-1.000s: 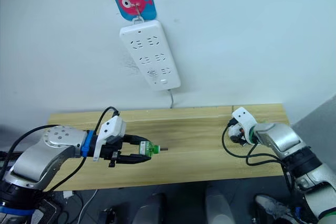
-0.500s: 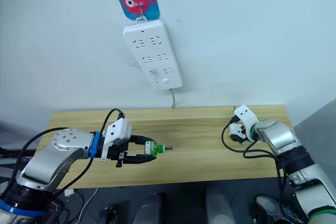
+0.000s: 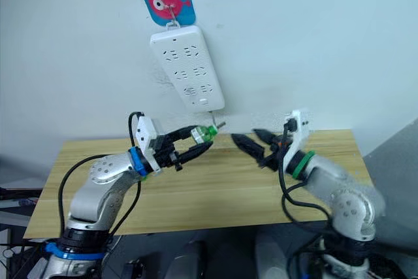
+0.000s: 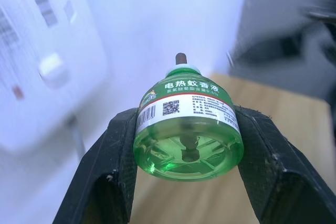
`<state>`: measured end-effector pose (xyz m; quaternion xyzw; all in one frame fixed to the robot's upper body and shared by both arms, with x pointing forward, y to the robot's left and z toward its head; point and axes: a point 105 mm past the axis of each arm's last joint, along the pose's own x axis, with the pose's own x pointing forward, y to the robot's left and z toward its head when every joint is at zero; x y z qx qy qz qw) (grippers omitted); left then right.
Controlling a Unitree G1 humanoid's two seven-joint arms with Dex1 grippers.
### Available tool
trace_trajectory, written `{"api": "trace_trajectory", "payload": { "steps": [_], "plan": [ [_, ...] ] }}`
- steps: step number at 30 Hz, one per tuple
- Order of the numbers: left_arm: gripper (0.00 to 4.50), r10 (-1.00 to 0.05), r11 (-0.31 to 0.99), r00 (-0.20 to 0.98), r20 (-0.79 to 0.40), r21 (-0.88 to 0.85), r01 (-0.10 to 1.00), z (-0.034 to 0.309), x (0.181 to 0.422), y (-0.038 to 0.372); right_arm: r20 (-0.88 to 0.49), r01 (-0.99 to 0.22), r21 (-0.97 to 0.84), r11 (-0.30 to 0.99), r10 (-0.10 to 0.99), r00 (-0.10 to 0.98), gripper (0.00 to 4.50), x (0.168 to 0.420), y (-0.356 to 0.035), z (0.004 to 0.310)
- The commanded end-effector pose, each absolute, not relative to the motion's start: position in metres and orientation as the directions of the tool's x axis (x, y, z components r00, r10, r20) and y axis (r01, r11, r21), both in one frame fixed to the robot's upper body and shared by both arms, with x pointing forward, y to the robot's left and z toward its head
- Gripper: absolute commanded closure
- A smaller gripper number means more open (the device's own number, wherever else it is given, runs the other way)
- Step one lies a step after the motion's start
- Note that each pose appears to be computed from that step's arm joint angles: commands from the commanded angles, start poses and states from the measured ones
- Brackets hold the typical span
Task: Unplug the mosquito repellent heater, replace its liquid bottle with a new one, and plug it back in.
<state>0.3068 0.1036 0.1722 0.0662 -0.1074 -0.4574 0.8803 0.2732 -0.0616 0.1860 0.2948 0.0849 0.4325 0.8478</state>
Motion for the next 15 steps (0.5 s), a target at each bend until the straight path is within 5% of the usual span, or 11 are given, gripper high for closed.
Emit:
{"api": "trace_trajectory", "payload": {
  "steps": [1,10,15],
  "plan": [
    [2.22,-0.841,0.541,0.505,0.196,0.29,0.789,0.191,0.293,0.093,0.197,-0.666,0.636,0.391,0.752,0.629,0.0,0.277,-0.055,0.2],
    [2.22,-0.855,0.518,0.474,0.21,0.316,0.795,0.196,0.288,0.085,0.232,-0.651,0.703,0.285,0.774,0.589,0.0,0.28,-0.032,0.206],
    [2.22,-0.869,0.495,0.456,0.194,0.322,0.807,0.193,0.284,0.083,0.25,-0.655,0.716,0.242,0.787,0.564,1.32,0.278,-0.023,0.209]
  ]
}}
